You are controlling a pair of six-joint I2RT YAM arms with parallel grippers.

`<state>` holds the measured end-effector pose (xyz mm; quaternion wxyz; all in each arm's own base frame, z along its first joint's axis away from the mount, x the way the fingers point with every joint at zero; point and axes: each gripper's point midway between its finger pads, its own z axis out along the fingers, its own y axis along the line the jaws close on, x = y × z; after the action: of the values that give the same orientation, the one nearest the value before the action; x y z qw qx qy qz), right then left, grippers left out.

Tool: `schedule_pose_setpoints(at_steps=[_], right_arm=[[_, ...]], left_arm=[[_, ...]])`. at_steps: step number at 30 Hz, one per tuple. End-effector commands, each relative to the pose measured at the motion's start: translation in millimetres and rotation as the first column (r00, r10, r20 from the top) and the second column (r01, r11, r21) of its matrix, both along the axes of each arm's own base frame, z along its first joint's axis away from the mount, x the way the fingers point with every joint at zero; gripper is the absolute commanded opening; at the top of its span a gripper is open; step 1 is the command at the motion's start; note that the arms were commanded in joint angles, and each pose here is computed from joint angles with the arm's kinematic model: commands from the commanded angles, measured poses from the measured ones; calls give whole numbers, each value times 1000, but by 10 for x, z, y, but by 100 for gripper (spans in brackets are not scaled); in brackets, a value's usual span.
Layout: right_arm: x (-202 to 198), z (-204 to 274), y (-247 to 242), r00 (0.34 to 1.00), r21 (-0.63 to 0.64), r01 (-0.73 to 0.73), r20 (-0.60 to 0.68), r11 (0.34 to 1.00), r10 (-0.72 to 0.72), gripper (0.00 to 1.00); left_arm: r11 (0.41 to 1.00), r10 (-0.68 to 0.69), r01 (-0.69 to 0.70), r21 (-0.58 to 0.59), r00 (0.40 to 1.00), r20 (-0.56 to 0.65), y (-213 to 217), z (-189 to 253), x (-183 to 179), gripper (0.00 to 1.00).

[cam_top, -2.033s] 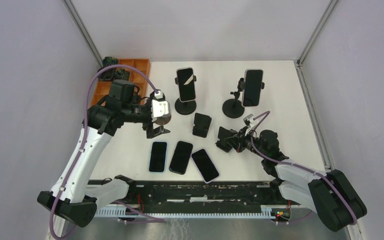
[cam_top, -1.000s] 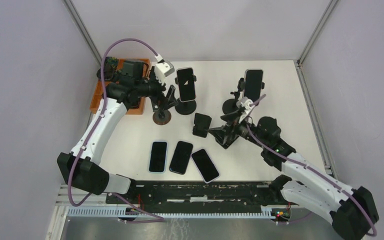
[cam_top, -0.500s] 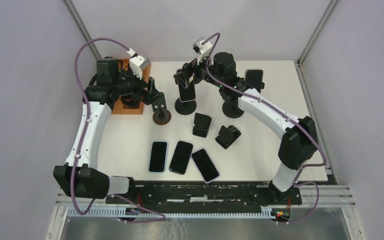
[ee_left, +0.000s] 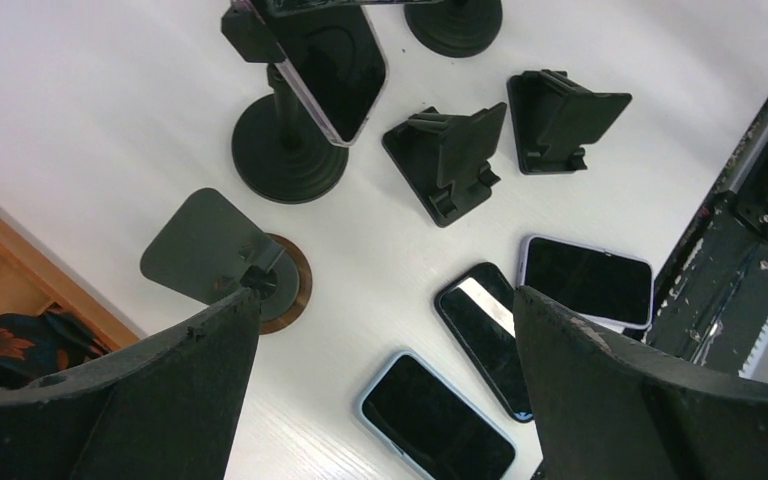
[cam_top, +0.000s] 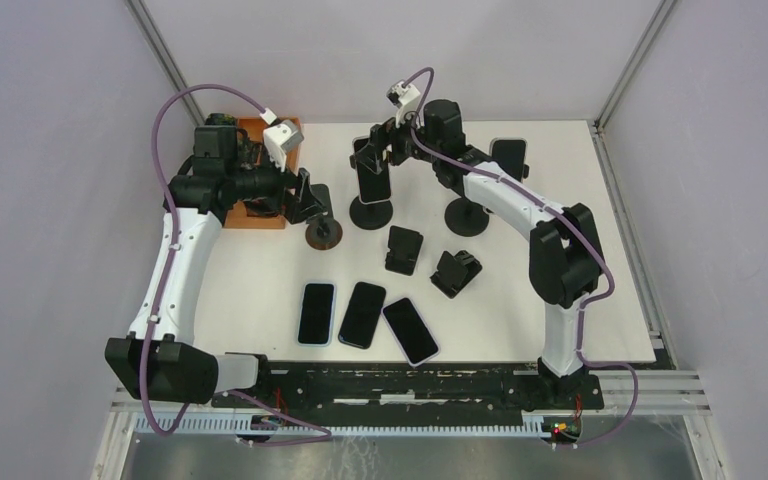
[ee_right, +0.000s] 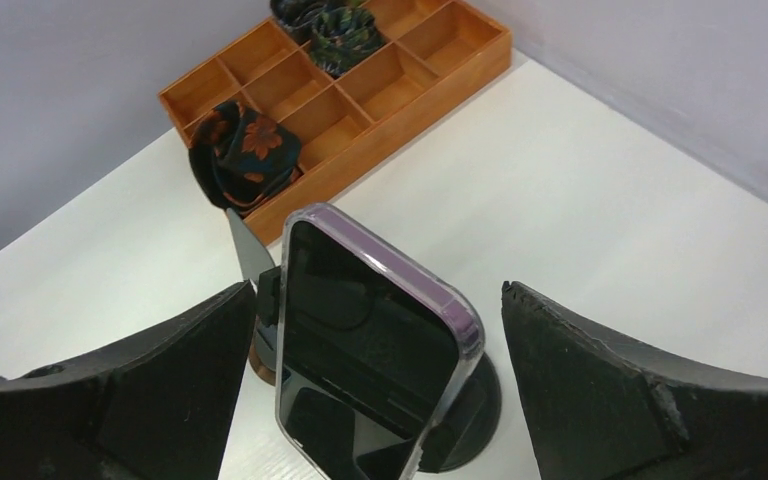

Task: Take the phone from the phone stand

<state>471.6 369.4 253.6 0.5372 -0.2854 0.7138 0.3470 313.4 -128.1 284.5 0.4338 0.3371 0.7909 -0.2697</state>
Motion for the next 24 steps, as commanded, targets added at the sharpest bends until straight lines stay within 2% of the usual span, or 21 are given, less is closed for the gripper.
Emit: schedule_pose_setpoints(at_steps=[1, 3, 5, 12, 17, 21, 24], right_arm=[[-78, 205, 169, 994, 79, -108, 30, 991, 106, 96], [-78, 194, 178, 994, 87, -109, 27, 990, 107, 90], [-73, 188, 192, 994, 97, -111, 22, 989, 110, 81], [-25, 230, 193, 995, 104, -96, 28, 990, 93, 38], [-46, 252, 191, 994, 94, -104, 30, 990, 102, 23], [-94, 381, 187, 992, 132, -123, 23, 984, 121, 0], [-192, 686, 175, 989, 214, -150, 28, 965, 147, 0]], left_arm=[[996, -90, 90, -17, 995, 48, -87, 98, -126, 100], [996, -89, 90, -18, 995, 52, -86, 117, -120, 100], [996, -86, 87, -16, 995, 53, -80, 122, -112, 100], [996, -86, 86, -3, 996, 33, -64, 89, -134, 100], [997, -83, 83, 6, 996, 31, -54, 57, -135, 100], [996, -86, 86, 6, 996, 16, -52, 2, -136, 100], [995, -97, 97, 15, 995, 15, -47, -54, -136, 100]])
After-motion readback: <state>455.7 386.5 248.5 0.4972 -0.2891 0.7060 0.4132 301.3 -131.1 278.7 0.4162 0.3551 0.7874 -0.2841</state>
